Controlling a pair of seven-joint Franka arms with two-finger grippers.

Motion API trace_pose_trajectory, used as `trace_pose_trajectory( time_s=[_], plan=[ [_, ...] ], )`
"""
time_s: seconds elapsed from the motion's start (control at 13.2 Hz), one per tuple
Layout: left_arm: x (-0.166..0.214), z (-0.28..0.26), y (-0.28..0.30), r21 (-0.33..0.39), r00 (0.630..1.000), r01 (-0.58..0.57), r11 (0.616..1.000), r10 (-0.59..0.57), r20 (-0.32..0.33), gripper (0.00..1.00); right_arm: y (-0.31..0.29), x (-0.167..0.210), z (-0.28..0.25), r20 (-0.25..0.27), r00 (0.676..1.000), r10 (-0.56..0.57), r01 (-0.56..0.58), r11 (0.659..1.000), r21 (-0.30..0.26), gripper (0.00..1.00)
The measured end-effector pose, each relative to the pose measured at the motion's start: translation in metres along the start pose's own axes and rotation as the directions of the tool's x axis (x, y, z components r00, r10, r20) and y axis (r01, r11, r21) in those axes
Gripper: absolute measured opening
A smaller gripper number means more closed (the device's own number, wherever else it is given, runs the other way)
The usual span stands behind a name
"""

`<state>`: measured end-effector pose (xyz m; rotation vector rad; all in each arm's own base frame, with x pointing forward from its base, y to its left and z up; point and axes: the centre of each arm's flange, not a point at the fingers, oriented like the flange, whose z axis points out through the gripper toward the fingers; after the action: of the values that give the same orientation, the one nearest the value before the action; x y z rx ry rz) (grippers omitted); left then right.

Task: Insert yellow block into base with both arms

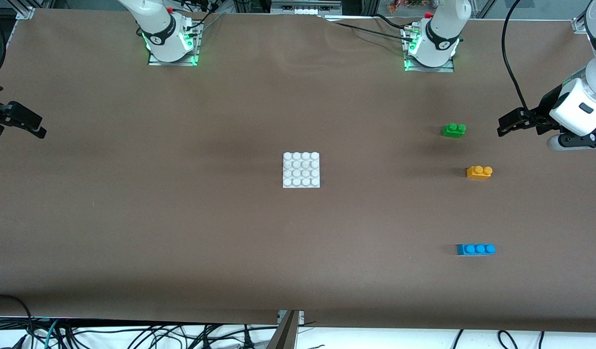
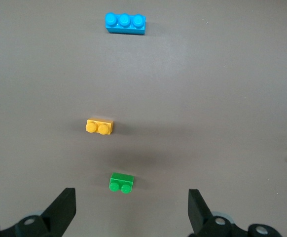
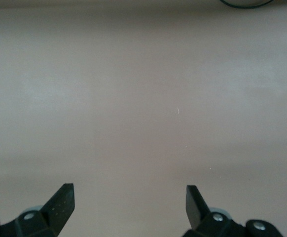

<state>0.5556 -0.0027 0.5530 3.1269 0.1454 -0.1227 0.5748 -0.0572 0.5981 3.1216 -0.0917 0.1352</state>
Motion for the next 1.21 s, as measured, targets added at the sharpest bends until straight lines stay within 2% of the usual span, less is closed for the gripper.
trace_pose_trajectory(
  time_s=[0.3, 0.6, 0.91, 1.21],
  plan=[
    [0.003, 0.001, 0.0, -0.002, 1.0, 0.0, 1.0, 0.0, -0.02, 1.0, 0.002, 0.005, 0.009, 0.016, 1.0, 0.004, -0.004, 1.0, -0.002, 1.0],
    [0.015, 0.042, -0.03, -0.007, 0.998, -0.011, 1.0, 0.011, -0.069, 1.0, 0.0, 0.007, 0.011, 0.02, 1.0, 0.0, 0.0, 1.0, -0.001, 1.0],
    [0.034, 0.089, -0.064, -0.016, 0.999, 0.027, 1.0, -0.028, -0.046, 1.0, -0.001, 0.007, 0.011, 0.02, 1.0, -0.001, 0.001, 1.0, -0.001, 1.0],
    [0.05, 0.136, -0.079, -0.026, 0.999, 0.045, 0.999, -0.045, 0.004, 1.0, -0.001, 0.007, 0.011, 0.021, 1.0, -0.001, 0.001, 1.0, -0.001, 1.0]
  ],
)
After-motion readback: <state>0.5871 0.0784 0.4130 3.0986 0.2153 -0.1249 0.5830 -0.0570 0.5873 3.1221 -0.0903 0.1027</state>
